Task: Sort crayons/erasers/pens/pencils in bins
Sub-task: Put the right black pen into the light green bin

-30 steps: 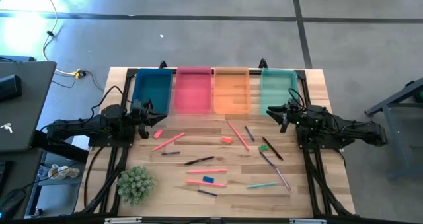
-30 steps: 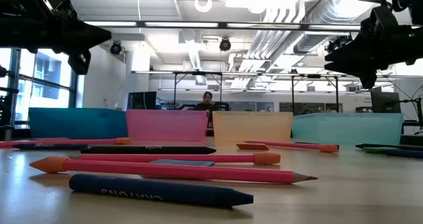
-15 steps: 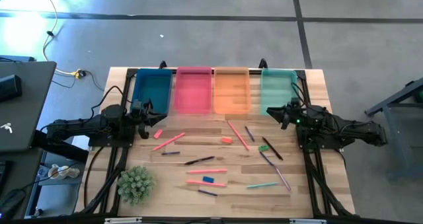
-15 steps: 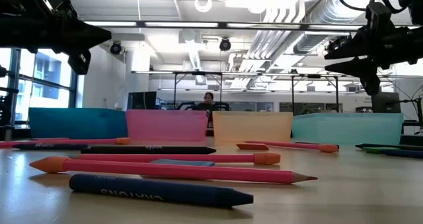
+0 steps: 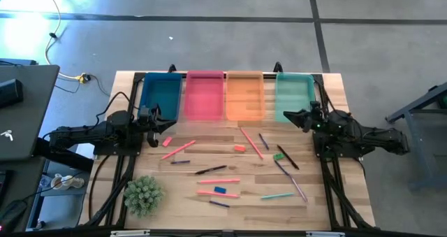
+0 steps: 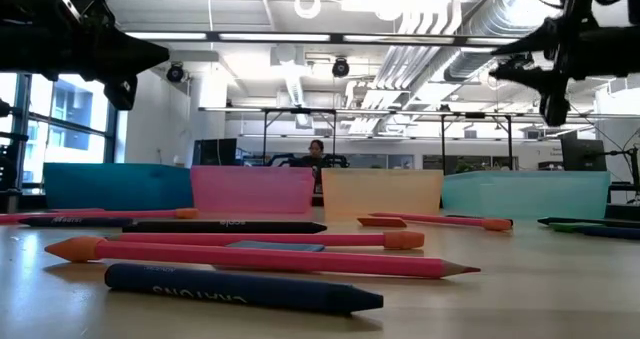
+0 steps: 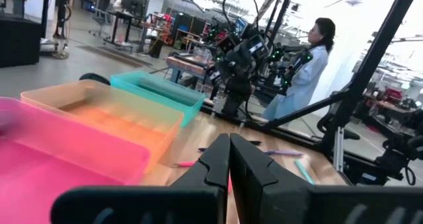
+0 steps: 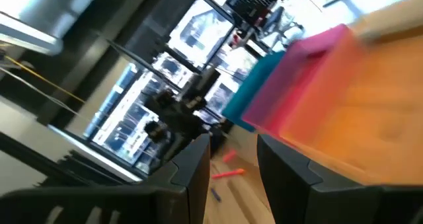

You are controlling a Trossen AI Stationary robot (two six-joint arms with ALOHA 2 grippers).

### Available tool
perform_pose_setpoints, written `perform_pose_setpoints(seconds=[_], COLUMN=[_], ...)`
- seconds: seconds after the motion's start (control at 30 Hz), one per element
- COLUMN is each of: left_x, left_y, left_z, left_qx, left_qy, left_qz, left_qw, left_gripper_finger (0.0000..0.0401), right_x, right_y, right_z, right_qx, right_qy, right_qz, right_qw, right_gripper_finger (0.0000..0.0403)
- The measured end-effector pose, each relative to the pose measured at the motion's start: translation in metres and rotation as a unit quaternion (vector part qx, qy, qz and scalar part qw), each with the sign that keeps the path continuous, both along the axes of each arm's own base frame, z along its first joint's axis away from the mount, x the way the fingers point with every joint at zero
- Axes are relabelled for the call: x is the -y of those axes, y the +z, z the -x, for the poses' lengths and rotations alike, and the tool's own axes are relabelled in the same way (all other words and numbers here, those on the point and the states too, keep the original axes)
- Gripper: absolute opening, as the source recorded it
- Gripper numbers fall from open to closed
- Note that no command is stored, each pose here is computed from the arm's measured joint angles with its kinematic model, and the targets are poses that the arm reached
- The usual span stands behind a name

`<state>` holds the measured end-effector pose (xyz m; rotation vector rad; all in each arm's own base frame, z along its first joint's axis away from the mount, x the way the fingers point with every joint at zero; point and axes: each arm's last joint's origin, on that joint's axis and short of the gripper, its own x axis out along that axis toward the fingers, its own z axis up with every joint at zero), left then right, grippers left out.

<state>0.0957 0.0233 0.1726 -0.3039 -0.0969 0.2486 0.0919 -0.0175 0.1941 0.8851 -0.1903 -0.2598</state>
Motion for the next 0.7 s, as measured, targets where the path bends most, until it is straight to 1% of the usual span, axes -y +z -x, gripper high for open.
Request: perform_pose_setpoints(seconds=[0.13,0.23,0.3,0.4,0.53,0.7], left_x=[0.0,0.0,0.0,0.0,0.0,0.0], left_y=[0.0,0.0,0.0,0.0,0.0,0.0], left_z=[0.0,0.0,0.0,0.0,0.0,0.0], left_qx=[0.0,0.0,0.0,0.0,0.0,0.0], left_qy=[0.001,0.001,0.001,0.001,0.001,0.001], left_qz=[0.0,0.0,0.0,0.0,0.0,0.0], left_qw=[1.0,1.0,1.0,1.0,1.0,1.0], left_gripper_finger=[0.0,0.0,0.0,0.0,0.0,0.0], right_x=[-0.001,-0.001,-0.002,-0.002,-0.004,-0.004], right_y=[0.024,0.044,0.055,0.067,0.079,0.086], right_z=[0.004,0.006,0.007,0.008,0.007,-0.005], right_qx=[0.012,-0.007,-0.044,-0.129,-0.228,-0.304], right_qy=[-0.001,0.004,0.011,0.023,0.052,0.086], right_qz=[0.02,0.036,0.036,0.009,-0.018,-0.048], right_qw=[1.0,0.999,0.998,0.991,0.972,0.947], right_gripper_finger=[0.0119,0.0119,0.0119,0.0119,0.0119,0.0119])
